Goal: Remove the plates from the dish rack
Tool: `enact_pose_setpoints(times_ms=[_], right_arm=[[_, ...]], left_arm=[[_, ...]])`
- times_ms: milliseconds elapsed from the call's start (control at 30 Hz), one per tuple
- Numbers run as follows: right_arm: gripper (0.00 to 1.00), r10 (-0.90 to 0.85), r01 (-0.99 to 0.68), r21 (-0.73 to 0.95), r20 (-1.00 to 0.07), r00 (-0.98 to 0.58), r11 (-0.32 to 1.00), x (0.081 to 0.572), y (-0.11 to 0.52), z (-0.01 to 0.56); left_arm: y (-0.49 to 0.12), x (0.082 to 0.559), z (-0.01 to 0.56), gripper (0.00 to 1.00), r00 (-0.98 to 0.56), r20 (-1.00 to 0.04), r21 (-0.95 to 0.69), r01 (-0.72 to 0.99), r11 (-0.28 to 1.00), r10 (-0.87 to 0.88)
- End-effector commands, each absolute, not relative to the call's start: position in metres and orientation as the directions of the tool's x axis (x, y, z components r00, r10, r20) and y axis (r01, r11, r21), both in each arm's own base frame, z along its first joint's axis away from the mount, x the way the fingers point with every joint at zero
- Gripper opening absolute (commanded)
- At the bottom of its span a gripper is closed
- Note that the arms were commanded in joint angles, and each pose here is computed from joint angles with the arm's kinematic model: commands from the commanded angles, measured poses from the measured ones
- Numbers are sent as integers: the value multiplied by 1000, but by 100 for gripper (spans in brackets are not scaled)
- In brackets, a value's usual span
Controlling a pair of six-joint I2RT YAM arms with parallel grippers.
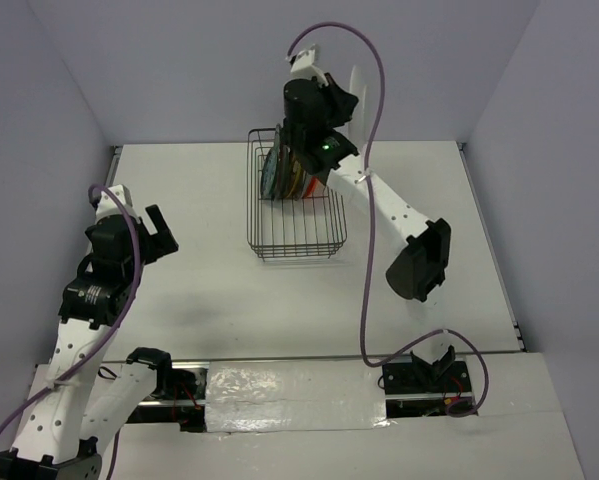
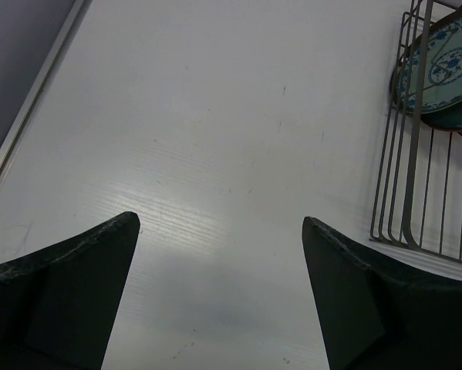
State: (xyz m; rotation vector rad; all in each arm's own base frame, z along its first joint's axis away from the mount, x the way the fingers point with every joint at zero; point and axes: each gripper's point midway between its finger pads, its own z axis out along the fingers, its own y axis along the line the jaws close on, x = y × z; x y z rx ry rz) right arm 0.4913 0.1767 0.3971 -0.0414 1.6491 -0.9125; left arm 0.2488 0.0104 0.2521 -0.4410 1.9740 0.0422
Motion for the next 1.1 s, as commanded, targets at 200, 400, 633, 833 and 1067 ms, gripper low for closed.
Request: enact_pose_setpoints(times_ms=[200, 400, 633, 833, 1067], right_arm=[[0, -279, 597, -271, -957, -82, 755, 395, 102, 546], [0, 0, 330, 26, -997, 78, 944, 374, 111, 570], [0, 362, -377, 343, -932, -23, 860, 333, 172, 541], [0, 400, -658, 355, -912, -89, 664, 299, 205, 537], [0, 410, -818, 389, -888, -210, 423, 276, 242, 515]], left_arm=[[-12, 262, 266, 99, -343, -896, -227, -197, 954, -283], [-86, 271, 323, 99, -296, -886, -423, 200, 884, -357], [-149, 258, 371, 99, -338, -845, -535, 539, 650, -416], [-172, 240, 390, 100, -342, -851, -515, 687, 512, -398], [-179, 260, 347, 100, -485, -816, -575, 630, 521, -315]])
